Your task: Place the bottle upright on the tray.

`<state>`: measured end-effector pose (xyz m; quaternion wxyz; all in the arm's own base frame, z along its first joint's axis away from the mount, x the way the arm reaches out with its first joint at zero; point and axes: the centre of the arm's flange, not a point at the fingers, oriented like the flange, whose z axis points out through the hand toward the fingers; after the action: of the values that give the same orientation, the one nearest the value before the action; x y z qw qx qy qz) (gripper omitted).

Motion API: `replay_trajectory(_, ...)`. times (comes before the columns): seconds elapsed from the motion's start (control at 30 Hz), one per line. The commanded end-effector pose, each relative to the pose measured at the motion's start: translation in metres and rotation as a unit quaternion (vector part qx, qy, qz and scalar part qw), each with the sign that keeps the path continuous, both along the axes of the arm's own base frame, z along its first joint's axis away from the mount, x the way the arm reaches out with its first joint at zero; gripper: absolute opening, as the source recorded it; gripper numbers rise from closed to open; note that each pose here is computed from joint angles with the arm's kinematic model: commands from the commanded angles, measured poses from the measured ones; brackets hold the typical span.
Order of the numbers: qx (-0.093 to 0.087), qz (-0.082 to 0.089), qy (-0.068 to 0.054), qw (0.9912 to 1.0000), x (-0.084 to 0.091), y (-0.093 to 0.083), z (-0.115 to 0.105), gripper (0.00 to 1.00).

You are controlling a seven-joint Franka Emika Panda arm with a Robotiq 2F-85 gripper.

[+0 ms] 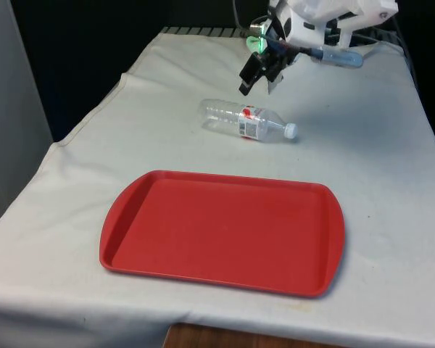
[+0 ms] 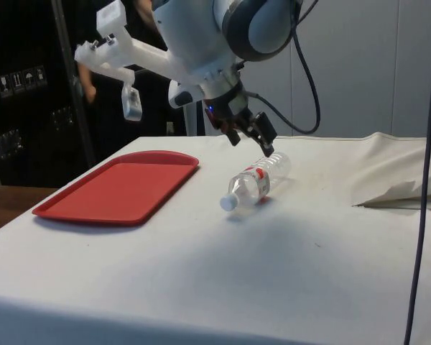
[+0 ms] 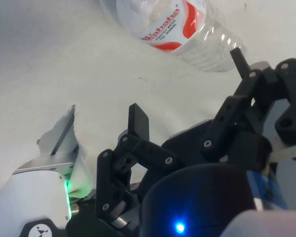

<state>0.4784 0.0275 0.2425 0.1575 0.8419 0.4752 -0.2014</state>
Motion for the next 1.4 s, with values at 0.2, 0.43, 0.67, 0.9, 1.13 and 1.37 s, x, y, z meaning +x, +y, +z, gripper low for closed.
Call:
replay_trajectory(0.2,-0.013,0.016,0.006,0.99978,0.001,0.002,-0.005,1.00)
replay_trajectory(0.43,-0.025,0.030,0.013,0.99915,0.002,0.005,-0.010,1.00)
replay_trajectory(0.67,-0.036,0.045,0.021,0.99812,0.001,0.008,-0.016,1.00)
replay_trajectory(0.9,-0.043,0.057,0.027,0.99712,0.001,0.012,-0.022,1.00)
replay_trajectory(1.13,-0.051,0.064,0.030,0.99618,0.004,0.017,-0.029,1.00)
replay_trajectory(1.37,-0.061,0.069,0.033,0.99515,0.006,0.022,-0.037,1.00)
